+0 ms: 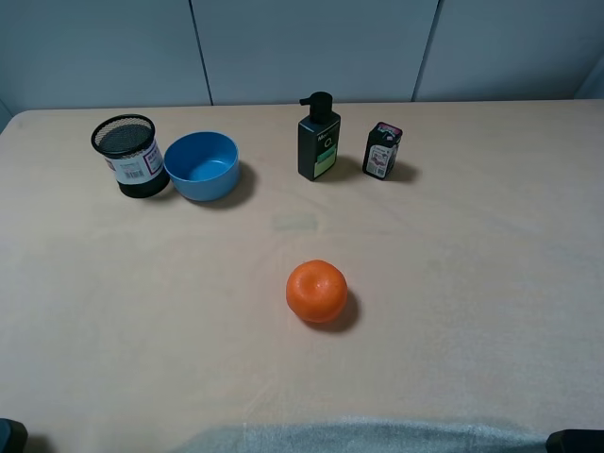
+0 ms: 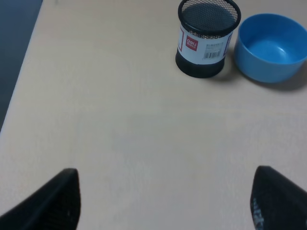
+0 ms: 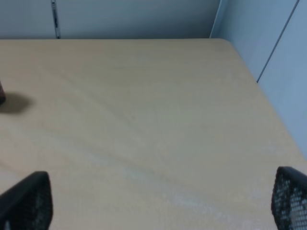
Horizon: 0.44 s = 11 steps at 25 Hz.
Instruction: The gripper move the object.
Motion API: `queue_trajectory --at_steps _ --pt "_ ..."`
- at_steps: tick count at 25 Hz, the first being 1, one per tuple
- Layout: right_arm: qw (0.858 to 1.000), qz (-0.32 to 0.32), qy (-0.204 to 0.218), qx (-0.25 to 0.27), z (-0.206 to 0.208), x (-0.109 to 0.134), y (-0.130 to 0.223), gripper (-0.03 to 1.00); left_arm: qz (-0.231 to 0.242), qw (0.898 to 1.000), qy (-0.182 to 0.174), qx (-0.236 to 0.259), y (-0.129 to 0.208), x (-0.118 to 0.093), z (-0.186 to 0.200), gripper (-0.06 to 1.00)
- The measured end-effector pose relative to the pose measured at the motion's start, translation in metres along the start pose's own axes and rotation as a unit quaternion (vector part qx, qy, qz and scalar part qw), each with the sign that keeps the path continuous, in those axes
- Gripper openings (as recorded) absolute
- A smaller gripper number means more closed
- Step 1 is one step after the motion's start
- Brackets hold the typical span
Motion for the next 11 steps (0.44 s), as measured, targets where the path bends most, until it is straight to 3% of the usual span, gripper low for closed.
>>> queue_trajectory --at_steps 11 --pt "1.0 0.0 0.0 0.0 0.0 0.0 0.0 0.69 0.0 1.0 0.0 0.0 0.0 0.0 0.0 0.79"
Point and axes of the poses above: a point on each arm's last joint axis where the gripper is mounted, z pointing back along that axis away from the gripper, x along the wrist's bending axis when the last joint is at zero, y = z × x, the point moved 8 cm from there along -z, pointing out along that axis toward the gripper, and after that the axes turned 8 degrees about -z, right-handed, at the moved point
